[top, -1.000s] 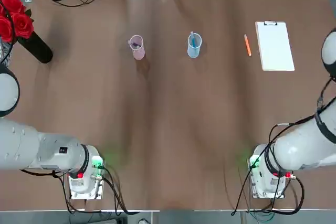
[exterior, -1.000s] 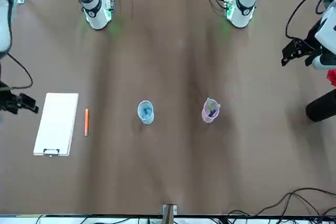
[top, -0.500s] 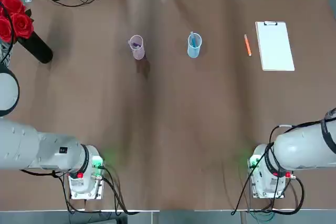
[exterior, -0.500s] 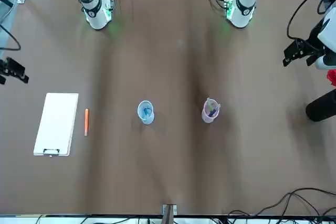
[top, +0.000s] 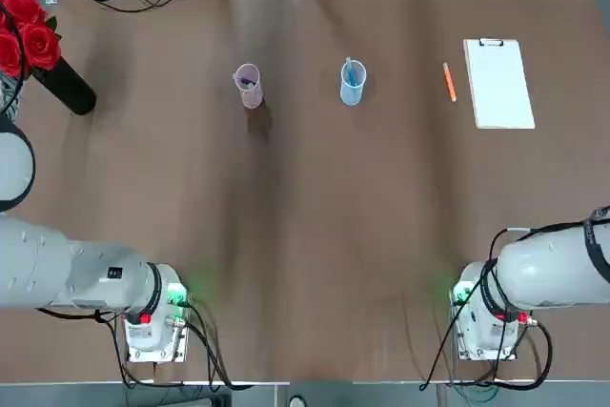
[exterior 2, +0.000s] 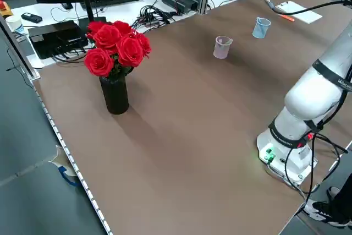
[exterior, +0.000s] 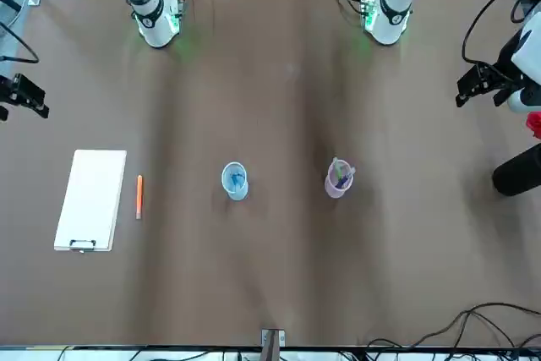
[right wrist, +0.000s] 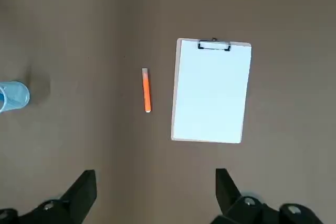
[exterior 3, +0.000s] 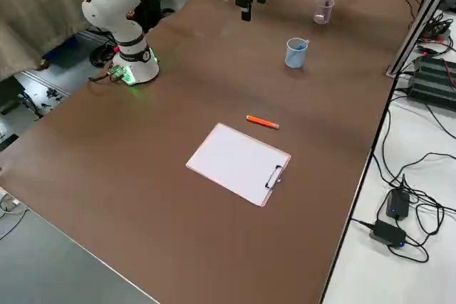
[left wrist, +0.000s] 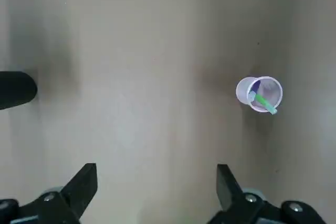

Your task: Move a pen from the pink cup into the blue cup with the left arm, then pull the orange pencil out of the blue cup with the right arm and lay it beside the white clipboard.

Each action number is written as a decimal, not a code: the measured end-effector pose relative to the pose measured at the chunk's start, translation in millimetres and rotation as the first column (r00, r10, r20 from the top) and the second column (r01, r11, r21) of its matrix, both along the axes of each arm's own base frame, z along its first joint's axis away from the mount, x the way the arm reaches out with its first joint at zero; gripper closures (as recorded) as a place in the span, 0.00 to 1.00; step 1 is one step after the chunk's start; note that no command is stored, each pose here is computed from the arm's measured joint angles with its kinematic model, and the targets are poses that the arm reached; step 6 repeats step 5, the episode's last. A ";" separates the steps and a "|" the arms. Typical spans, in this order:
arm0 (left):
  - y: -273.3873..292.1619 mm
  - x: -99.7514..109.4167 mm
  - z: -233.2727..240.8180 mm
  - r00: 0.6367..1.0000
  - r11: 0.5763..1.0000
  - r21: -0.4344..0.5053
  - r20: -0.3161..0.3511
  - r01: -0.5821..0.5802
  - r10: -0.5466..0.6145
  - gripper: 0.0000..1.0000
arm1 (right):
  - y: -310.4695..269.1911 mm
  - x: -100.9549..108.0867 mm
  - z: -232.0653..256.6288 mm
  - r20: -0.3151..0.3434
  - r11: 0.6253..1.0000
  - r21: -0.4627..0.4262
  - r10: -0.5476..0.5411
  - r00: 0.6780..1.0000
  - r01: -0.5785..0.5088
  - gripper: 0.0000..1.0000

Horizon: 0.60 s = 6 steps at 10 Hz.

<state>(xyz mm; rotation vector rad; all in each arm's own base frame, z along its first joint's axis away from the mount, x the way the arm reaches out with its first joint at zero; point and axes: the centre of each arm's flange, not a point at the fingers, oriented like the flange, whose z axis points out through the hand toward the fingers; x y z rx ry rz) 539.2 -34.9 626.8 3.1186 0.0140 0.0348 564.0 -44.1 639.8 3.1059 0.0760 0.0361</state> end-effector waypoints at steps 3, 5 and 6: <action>0.0 0.0 0.0 1.000 1.000 0.000 0.000 0.000 0.000 0.00 | -5.3 4.6 -2.7 0.015 1.000 -0.001 -0.008 1.000 0.008 0.00; 0.0 0.0 0.0 1.000 1.000 0.000 0.000 0.000 0.000 0.00 | -4.8 5.3 -3.2 0.016 1.000 -0.002 -0.007 1.000 0.007 0.00; 0.0 0.0 0.0 1.000 1.000 0.000 0.000 0.000 0.000 0.00 | -4.8 5.3 -3.2 0.016 1.000 -0.002 -0.007 1.000 0.007 0.00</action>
